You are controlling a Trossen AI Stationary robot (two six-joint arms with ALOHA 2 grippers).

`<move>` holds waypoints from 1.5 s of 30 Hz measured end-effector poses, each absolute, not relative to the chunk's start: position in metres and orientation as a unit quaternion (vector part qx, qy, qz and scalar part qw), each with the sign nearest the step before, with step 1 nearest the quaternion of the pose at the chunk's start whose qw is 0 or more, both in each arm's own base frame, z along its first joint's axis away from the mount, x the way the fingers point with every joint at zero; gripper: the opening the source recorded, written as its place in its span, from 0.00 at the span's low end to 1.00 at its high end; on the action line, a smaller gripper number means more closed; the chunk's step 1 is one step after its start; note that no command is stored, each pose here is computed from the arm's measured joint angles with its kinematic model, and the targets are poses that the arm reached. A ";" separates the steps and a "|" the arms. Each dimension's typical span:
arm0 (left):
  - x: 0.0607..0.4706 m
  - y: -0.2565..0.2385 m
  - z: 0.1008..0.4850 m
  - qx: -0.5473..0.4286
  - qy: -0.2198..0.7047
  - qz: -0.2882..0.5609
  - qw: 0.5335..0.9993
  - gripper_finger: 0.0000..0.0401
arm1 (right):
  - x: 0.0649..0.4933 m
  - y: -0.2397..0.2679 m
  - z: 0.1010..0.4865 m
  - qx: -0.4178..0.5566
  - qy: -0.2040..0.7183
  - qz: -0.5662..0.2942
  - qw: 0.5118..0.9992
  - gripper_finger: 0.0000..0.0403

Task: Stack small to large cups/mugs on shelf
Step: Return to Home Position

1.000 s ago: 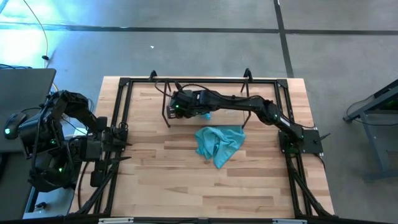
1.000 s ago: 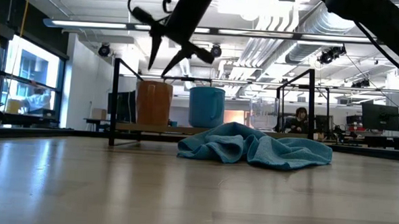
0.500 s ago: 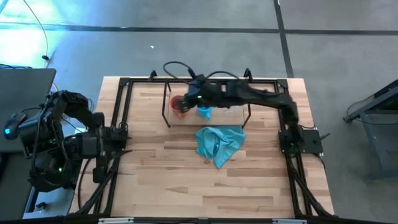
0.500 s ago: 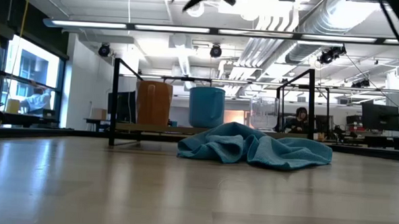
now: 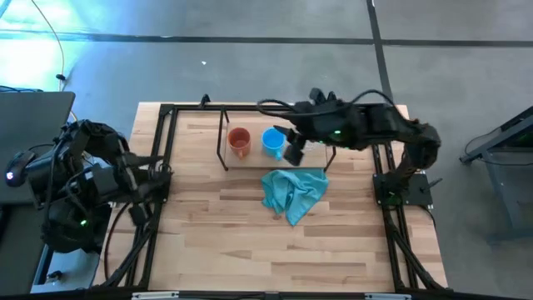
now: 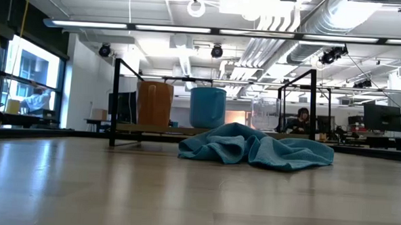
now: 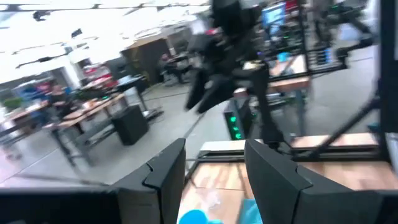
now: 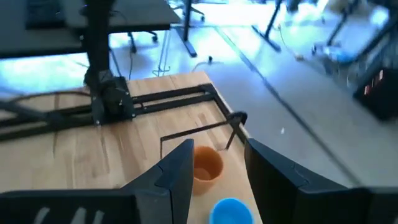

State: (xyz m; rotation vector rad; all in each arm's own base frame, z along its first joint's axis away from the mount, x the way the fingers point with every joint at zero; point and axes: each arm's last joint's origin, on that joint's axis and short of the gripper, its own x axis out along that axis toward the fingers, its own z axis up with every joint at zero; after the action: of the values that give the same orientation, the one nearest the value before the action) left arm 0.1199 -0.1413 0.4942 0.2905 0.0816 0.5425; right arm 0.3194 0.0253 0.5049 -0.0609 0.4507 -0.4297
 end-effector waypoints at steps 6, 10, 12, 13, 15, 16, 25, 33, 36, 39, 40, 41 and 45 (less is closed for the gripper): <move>0.134 -0.125 0.495 0.141 0.047 0.322 0.935 0.38 | 0.289 0.033 0.526 -0.107 0.206 -0.143 0.962 0.33; 0.147 -0.117 0.493 0.144 0.055 0.360 0.920 0.38 | 0.268 0.035 0.538 -0.126 0.185 -0.090 0.970 0.33; 0.151 -0.112 0.493 0.144 0.058 0.375 0.914 0.38 | 0.257 0.034 0.544 -0.130 0.173 -0.065 0.974 0.33; 0.152 -0.110 0.493 0.144 0.059 0.381 0.911 0.38 | 0.252 0.034 0.547 -0.131 0.167 -0.054 0.976 0.33; 0.154 -0.108 0.493 0.143 0.060 0.388 0.908 0.38 | 0.241 0.033 0.553 -0.134 0.154 -0.037 0.978 0.33; 0.155 -0.107 0.493 0.143 0.061 0.391 0.907 0.38 | 0.236 0.032 0.556 -0.136 0.147 -0.029 0.979 0.33; 0.154 -0.104 0.494 0.174 0.076 0.392 0.900 0.38 | 0.206 0.031 0.573 -0.159 0.087 0.047 0.982 0.33; 0.163 -0.113 0.495 0.166 0.132 0.318 0.924 0.38 | 0.203 0.030 0.576 -0.154 0.076 0.045 0.984 0.33; 0.172 -0.123 0.499 0.156 0.161 0.234 0.946 0.38 | 0.203 0.030 0.576 -0.154 0.076 0.045 0.984 0.33; 0.179 -0.133 0.505 0.154 0.159 0.160 0.962 0.38 | 0.203 0.031 0.575 -0.154 0.077 0.045 0.984 0.33; 0.182 -0.136 0.507 0.156 0.155 0.139 0.966 0.38 | 0.203 0.031 0.575 -0.154 0.077 0.044 0.984 0.33; 0.184 -0.139 0.509 0.157 0.150 0.120 0.969 0.38 | 0.203 0.031 0.575 -0.154 0.077 0.044 0.984 0.33; 0.187 -0.144 0.516 0.155 0.127 0.069 0.977 0.38 | 0.203 0.031 0.575 -0.153 0.077 0.044 0.984 0.33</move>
State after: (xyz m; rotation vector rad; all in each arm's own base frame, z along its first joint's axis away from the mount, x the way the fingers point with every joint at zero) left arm 0.1873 -0.1444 0.5161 0.3132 0.2562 0.1387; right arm 0.2032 0.0305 0.5752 -0.3079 0.1554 0.0892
